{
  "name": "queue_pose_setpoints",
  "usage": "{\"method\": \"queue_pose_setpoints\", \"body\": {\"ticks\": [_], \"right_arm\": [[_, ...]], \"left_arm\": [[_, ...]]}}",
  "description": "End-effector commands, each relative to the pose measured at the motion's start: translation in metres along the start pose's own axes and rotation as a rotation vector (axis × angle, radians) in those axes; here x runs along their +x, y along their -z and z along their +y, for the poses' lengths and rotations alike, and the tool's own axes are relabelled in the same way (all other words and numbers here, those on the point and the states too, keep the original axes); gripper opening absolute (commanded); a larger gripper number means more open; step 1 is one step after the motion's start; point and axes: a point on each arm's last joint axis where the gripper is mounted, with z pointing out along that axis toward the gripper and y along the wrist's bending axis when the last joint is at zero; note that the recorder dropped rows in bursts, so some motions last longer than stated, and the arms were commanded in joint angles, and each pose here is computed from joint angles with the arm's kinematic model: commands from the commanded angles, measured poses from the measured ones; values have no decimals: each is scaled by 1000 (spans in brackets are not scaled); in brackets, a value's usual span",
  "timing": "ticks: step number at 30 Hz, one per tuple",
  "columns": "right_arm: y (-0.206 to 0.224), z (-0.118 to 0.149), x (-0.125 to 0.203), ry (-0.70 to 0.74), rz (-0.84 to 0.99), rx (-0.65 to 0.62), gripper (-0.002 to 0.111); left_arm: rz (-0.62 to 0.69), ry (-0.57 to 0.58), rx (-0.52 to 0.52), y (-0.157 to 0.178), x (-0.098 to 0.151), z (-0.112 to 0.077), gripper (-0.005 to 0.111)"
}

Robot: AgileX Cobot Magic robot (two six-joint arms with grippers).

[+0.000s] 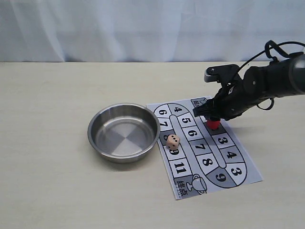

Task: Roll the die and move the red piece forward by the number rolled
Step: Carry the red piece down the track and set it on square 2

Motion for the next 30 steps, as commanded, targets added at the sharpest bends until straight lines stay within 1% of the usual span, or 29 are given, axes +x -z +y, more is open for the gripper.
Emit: {"method": "queue_pose_setpoints", "body": {"ticks": [1, 6, 12, 20, 25, 30], "right_arm": [[6, -1, -1, 6, -3, 3, 4], [32, -1, -8, 7, -21, 2, 4], [47, -1, 6, 15, -24, 4, 4], [37, -1, 40, 13, -22, 9, 4], [26, -1, 49, -5, -38, 11, 4], [22, -1, 50, -16, -38, 12, 5]], "left_arm": [[-18, 8, 2, 1, -3, 0, 0], [-18, 8, 2, 1, -3, 0, 0], [-18, 8, 2, 1, -3, 0, 0], [-18, 8, 2, 1, -3, 0, 0], [-18, 8, 2, 1, -3, 0, 0], [-18, 5, 2, 1, -3, 0, 0]]}}
